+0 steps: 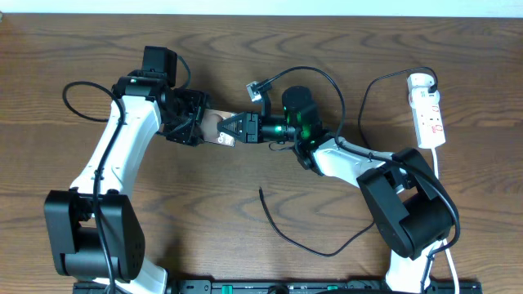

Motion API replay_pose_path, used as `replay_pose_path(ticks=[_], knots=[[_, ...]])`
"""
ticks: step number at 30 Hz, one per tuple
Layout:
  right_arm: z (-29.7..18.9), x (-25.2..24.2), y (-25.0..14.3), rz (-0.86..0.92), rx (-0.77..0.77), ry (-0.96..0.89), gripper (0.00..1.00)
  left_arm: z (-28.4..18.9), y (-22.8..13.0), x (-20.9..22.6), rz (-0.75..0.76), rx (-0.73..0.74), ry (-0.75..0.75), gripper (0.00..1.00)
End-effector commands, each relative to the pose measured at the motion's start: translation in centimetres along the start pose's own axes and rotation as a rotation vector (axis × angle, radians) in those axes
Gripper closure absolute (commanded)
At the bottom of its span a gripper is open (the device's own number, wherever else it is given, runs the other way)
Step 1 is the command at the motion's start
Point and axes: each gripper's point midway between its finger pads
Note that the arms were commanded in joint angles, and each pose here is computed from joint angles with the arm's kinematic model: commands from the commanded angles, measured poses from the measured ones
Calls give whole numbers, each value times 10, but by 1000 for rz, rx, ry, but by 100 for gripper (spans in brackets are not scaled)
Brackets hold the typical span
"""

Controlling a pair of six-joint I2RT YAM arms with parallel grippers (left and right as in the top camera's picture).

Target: Plug charger to phone and switch on socket

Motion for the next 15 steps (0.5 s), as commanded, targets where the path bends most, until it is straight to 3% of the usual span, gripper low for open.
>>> replay_pose_path(ticks=[1,15], knots=[[4,6,3,-1,-18,-2,65,-4,1,-2,-18,-26,-6,93],[6,6,2,-2,-21,-4,68,1,-17,-9,8,-11,-11,93]])
Point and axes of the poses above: each gripper's point midway between its finger pads, its own z axis out along the fingers, its own x axis along the line the jaws close on, y = z × x, and after that the axes turned 10 degrees about z, right-handed
